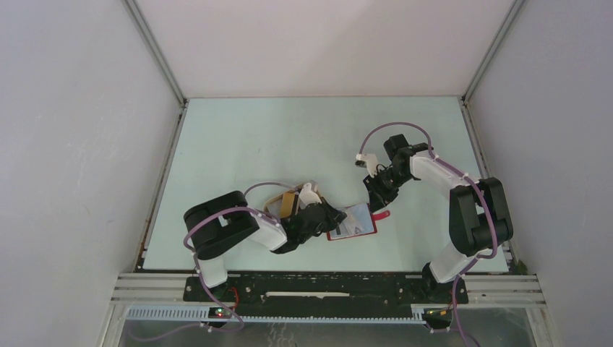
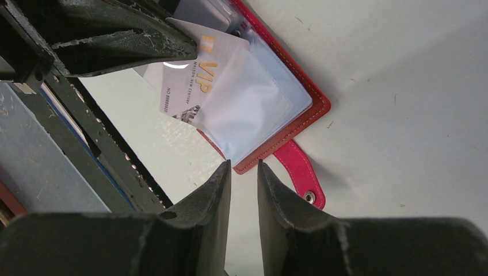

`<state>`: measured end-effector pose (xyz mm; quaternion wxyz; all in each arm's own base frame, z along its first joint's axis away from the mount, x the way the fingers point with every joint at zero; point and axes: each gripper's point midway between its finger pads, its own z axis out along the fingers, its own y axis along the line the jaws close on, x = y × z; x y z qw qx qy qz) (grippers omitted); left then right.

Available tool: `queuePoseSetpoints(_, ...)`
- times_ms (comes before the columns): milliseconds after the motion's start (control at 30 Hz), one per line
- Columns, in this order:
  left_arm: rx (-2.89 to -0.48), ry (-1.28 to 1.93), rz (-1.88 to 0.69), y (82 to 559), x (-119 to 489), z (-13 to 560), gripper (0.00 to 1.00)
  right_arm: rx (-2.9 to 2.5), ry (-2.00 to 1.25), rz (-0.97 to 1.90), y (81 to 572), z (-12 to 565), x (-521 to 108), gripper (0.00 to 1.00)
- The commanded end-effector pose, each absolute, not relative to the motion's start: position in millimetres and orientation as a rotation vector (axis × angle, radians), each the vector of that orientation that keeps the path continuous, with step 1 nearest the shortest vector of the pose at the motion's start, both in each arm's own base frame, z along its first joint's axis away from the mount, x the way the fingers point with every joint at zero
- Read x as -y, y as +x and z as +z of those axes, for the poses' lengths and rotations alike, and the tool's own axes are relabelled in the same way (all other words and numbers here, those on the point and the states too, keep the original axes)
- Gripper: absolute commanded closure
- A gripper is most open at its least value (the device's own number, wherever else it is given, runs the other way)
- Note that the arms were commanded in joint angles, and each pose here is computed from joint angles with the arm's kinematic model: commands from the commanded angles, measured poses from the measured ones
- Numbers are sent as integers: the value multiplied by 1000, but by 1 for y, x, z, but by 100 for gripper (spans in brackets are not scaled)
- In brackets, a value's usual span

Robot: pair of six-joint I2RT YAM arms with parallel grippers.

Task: Put the credit cards into the card holder
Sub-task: Insert the credit card into the card holder.

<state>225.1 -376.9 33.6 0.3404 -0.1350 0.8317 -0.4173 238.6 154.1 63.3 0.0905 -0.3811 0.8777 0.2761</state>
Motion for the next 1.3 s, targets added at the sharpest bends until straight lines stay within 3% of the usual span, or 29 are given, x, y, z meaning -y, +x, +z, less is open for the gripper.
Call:
queuePoseSetpoints(0, -2218, -327, -1012, 222, 373, 23, 100, -2573, -1149, 820, 245, 73, -160, 69)
queuePoseSetpoints(1267, -2182, -281, -1234, 223, 372, 26, 100, -2583, -1115, 836, 250, 67, -170, 69)
